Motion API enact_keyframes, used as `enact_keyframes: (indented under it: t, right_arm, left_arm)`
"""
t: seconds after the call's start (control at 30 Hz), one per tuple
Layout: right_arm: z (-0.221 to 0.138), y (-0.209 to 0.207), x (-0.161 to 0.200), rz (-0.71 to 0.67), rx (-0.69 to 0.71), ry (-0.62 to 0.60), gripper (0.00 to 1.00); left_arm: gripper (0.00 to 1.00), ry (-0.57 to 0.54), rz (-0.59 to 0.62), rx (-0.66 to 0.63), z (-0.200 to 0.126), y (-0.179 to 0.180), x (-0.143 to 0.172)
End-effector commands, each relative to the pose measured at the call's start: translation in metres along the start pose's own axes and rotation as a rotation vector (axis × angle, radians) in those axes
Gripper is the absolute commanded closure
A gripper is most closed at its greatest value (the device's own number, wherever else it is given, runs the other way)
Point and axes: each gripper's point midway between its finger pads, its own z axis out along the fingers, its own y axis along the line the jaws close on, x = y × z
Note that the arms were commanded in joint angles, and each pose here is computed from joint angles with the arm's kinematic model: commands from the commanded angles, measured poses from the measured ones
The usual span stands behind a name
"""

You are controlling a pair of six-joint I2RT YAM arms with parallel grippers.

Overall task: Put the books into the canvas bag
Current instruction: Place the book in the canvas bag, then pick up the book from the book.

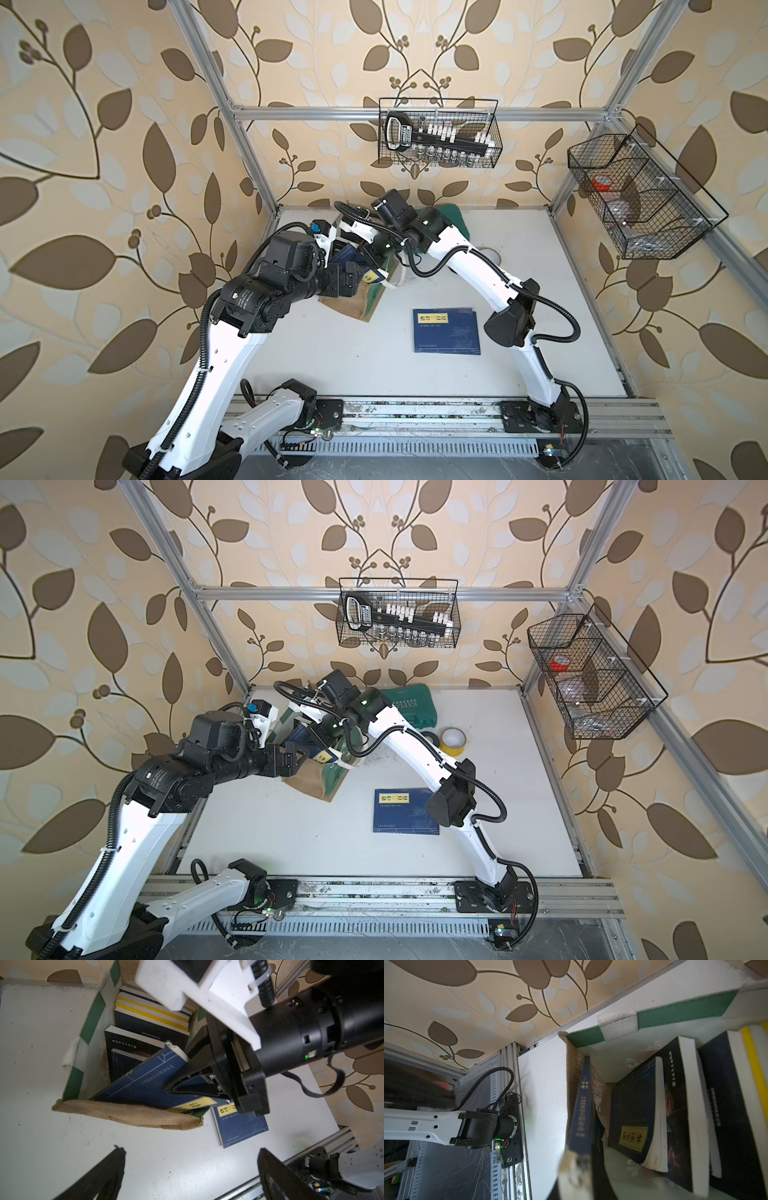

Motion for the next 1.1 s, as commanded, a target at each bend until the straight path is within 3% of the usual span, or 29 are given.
enact_keyframes:
  t: [0.0,0.1,0.33,0.53,0.67,0.73,0.83,1.07]
  right_arm:
    - [0.016,0.010,-0.003,-0.001,-0.053,-0.014,0.69]
    - [0.017,0.014,-0.010,-0.001,-0.075,-0.044,0.58]
    - [0.010,0.003,-0.015,0.027,-0.030,-0.072,0.44]
    - [-0.049,-0.042,-0.023,0.135,0.062,-0.205,0.32]
    - [-0.097,-0.055,-0.015,0.158,0.096,-0.286,0.22]
    - [-0.112,-0.060,-0.003,0.170,0.137,-0.291,0.10]
    - [-0.133,-0.066,0.024,0.193,0.218,-0.288,0.02]
    - [-0.178,-0.098,0.118,0.367,0.382,-0.293,0.02]
  left_arm:
    - [0.01,-0.026,-0.008,-0.016,0.001,0.004,-0.006]
    - [0.01,-0.024,-0.009,-0.021,0.001,0.005,-0.006]
    - [0.01,-0.026,-0.013,-0.027,0.001,0.006,-0.006]
    - [0.01,-0.021,0.009,0.022,-0.001,-0.002,-0.002]
    - [0.01,0.002,0.034,0.170,0.001,-0.025,0.009]
    - [0.01,0.038,0.029,0.264,0.006,-0.038,0.019]
    - [0.01,0.109,0.005,0.397,0.014,-0.057,0.034]
    - [0.01,0.164,0.015,0.562,0.020,-0.085,0.056]
